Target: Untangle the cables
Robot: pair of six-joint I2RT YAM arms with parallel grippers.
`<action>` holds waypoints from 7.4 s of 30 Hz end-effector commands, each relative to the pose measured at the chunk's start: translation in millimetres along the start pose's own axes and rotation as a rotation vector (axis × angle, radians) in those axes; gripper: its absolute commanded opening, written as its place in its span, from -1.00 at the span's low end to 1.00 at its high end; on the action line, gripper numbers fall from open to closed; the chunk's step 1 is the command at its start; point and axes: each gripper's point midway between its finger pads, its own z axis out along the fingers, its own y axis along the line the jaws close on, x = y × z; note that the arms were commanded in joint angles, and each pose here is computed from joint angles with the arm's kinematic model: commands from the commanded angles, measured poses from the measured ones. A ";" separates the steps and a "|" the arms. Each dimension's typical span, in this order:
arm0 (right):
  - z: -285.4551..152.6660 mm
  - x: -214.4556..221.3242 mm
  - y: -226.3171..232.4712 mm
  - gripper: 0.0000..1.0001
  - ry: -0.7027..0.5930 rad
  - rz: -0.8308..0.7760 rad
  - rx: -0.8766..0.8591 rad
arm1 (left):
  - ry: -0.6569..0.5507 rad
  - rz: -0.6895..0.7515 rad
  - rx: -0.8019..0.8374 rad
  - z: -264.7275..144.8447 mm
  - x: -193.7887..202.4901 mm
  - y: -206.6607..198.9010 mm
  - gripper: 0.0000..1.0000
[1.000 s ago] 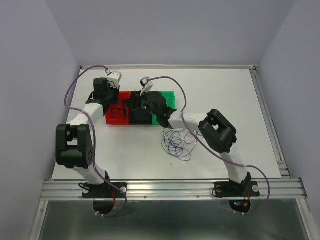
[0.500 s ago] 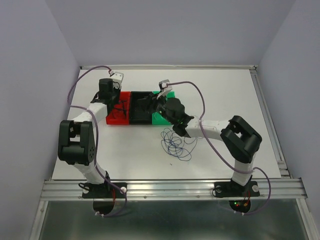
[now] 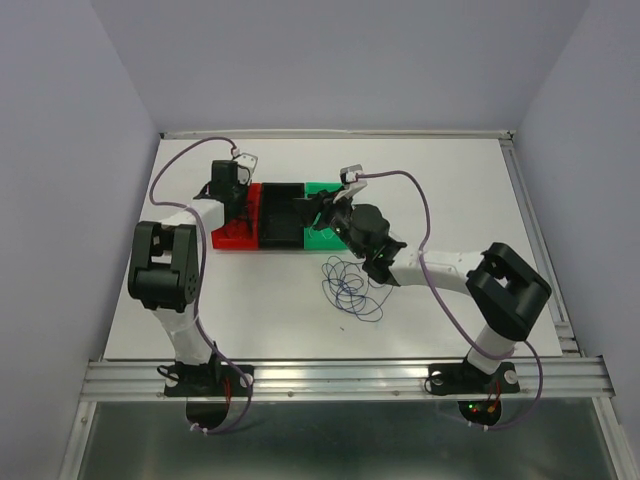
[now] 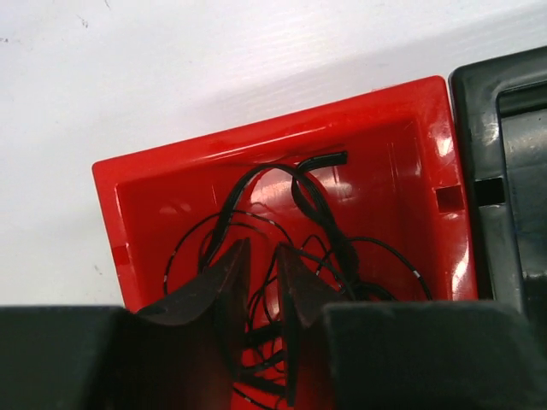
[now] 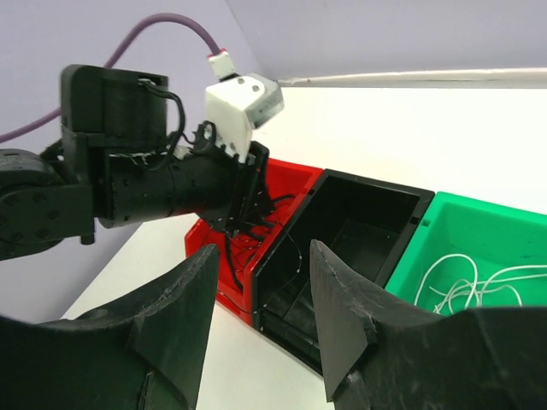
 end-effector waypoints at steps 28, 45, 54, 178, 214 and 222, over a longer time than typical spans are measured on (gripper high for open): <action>-33.3 -43.1 -6.0 0.13 -0.114 -0.005 0.033 | -0.287 0.227 0.109 -139.7 -35.2 -63.3 0.41; -73.8 -68.7 -21.6 0.15 -0.183 0.033 0.097 | -0.156 0.292 -0.081 -103.9 -1.0 -83.7 0.37; -92.1 -77.8 -28.6 0.17 -0.211 0.037 0.116 | -0.140 0.321 -0.174 -93.2 2.7 -84.7 0.31; -126.1 57.4 -265.5 0.27 0.629 -0.181 0.844 | -0.586 0.089 -0.031 -170.3 -65.9 -37.9 0.57; -116.5 12.3 -212.3 0.62 0.416 -0.041 0.607 | -0.604 0.121 0.007 -177.0 -64.8 -49.3 0.57; -110.3 41.9 -240.1 0.54 0.514 -0.034 0.745 | -0.601 0.124 0.006 -175.9 -64.3 -50.0 0.57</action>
